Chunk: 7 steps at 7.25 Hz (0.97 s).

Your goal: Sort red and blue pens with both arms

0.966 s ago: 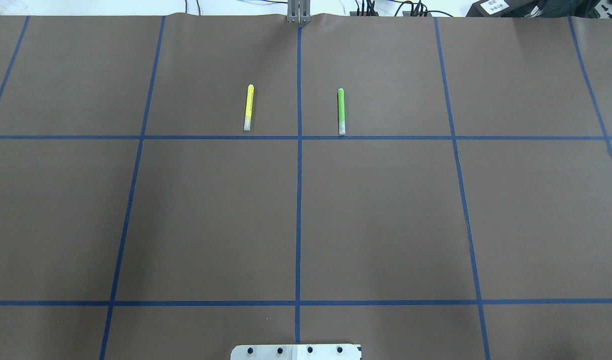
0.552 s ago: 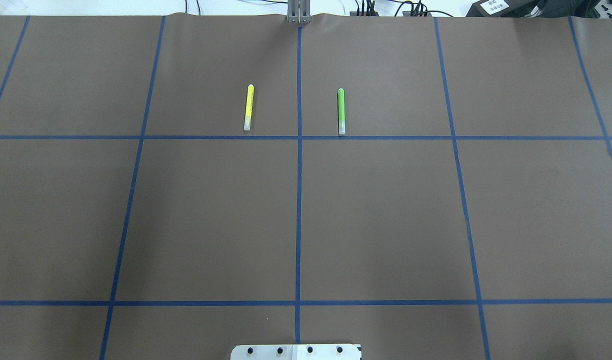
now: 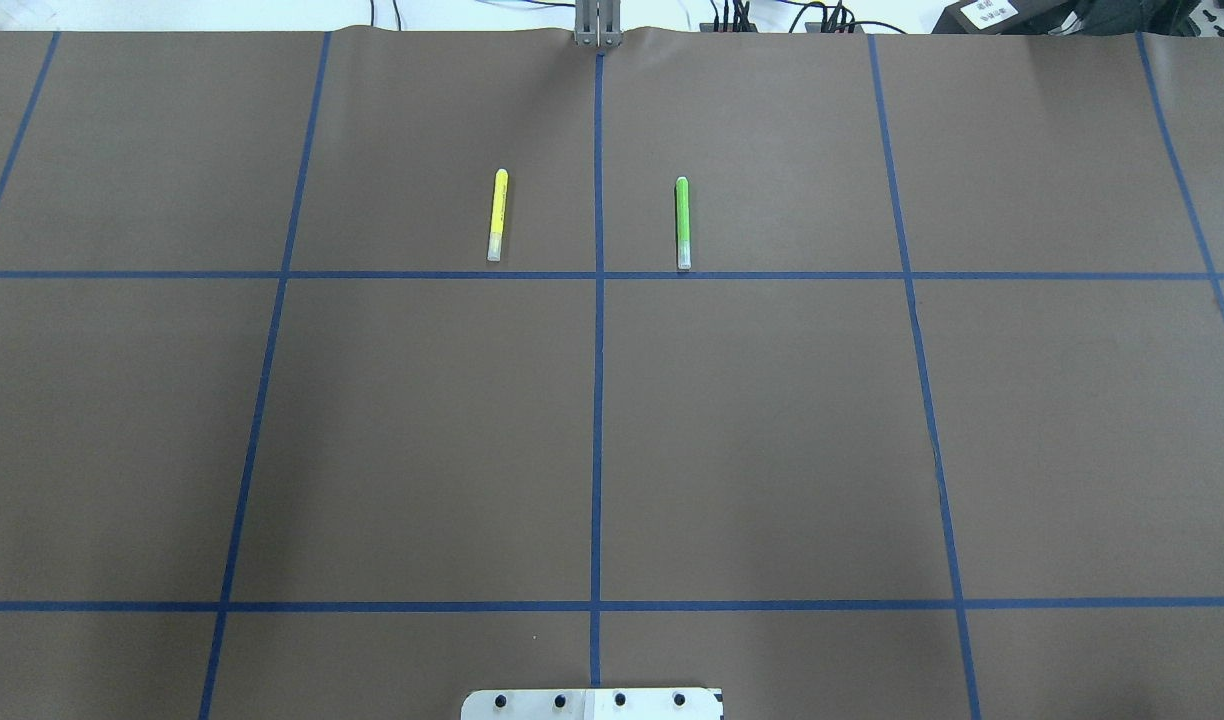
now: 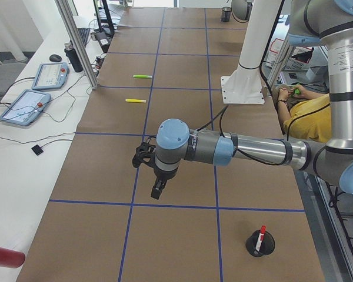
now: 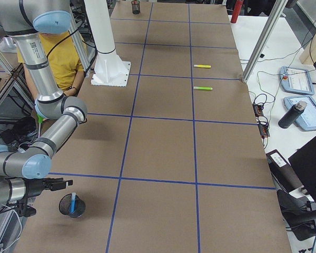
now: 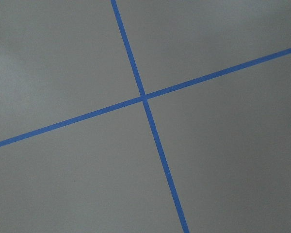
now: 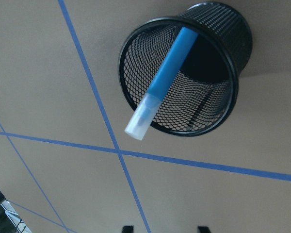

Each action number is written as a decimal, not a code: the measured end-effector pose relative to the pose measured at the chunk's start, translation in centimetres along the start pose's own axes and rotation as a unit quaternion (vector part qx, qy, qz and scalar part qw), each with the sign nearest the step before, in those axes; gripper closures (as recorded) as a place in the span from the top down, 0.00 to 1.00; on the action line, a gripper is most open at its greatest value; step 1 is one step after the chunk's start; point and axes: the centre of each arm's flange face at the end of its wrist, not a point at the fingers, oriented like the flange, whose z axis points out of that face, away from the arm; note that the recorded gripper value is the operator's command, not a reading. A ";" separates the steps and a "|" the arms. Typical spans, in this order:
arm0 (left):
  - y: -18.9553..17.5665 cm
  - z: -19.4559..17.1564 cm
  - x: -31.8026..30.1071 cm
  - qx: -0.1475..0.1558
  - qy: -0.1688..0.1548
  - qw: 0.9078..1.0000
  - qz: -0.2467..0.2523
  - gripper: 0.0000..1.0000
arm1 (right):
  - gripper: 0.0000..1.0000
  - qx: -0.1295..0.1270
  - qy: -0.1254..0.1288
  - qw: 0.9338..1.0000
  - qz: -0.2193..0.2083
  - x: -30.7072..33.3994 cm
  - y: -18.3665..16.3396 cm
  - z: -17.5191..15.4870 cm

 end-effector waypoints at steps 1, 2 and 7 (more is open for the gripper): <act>0.0 0.0 0.0 0.000 0.000 1.000 0.000 1.00 | 1.00 0.022 0.012 0.999 -0.021 -0.5 -0.4 -0.6; 0.2 0.1 -0.1 -0.001 0.000 1.000 -0.001 1.00 | 1.00 0.047 0.032 0.997 -0.046 -1.5 -1.1 -1.3; 1.2 0.6 -0.4 -0.009 0.001 1.000 -0.009 1.00 | 1.00 0.173 0.136 0.944 -0.246 -12.9 -1.6 -5.1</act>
